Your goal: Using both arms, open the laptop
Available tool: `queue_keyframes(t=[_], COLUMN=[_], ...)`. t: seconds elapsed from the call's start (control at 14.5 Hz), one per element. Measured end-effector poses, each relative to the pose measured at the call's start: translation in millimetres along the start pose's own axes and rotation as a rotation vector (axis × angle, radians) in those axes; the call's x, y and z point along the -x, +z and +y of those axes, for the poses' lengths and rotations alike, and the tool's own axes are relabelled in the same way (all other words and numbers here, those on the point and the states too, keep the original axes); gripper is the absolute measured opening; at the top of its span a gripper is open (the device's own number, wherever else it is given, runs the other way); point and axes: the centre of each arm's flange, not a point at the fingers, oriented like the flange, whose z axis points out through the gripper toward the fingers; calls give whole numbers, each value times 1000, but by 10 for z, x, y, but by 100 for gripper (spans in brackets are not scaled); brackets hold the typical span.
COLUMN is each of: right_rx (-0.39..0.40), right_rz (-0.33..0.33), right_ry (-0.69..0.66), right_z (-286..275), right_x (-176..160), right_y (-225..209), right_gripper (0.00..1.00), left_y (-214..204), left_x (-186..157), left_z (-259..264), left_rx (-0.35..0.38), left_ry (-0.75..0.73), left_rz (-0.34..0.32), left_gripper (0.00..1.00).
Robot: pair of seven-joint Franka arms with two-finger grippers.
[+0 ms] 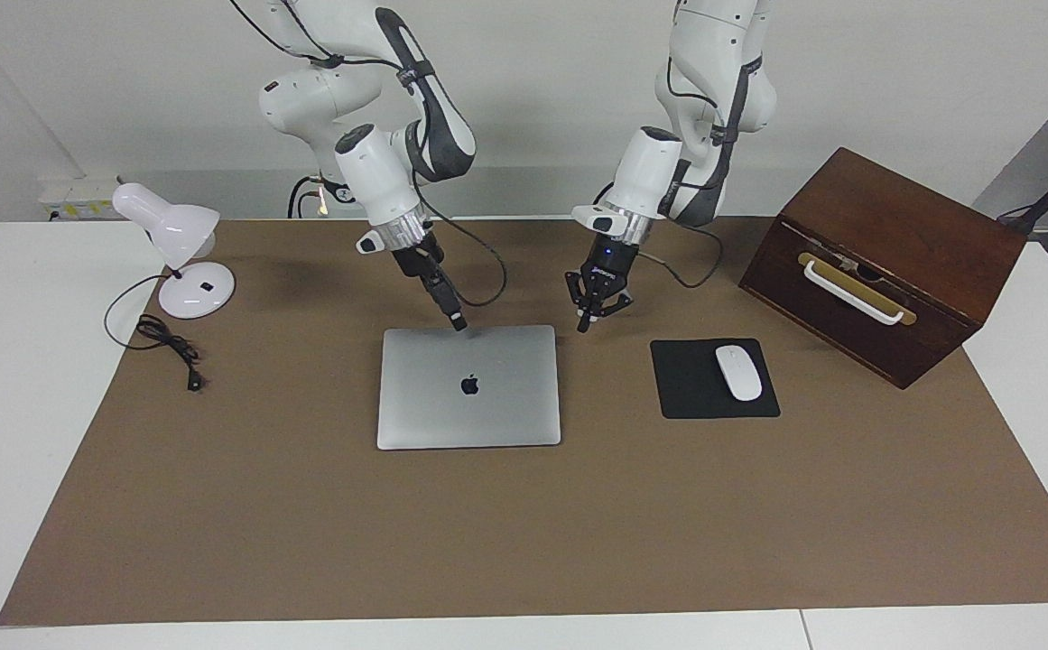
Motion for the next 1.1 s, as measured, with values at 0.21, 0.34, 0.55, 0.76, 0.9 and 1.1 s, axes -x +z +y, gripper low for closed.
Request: queue_keyframes(t=[0.21, 0.34, 0.55, 0.76, 0.9, 1.1], right_rx=[12, 6, -16, -22, -24, -38], right_rz=[8, 16, 30, 50, 54, 58], right_ry=[-8, -13, -15, -14, -17, -25], right_z=[31, 19, -42, -60, -92, -169], right_x=[-28, -44, -60, -89, -94, -101], right_y=[60, 69, 62, 120, 158, 158], right_gripper=[100, 100, 100, 100, 100, 100], left_y=[214, 246, 275, 365, 437, 497], left_x=[195, 210, 136, 92, 68, 41], left_z=[130, 134, 178, 203, 211, 223], left_rx=[15, 15, 21, 23, 24, 25], left_ry=[21, 22, 28, 31, 32, 33], left_rz=[-4, -6, 5, 6, 5, 8], left_gripper=[1, 1, 1, 1, 1, 1])
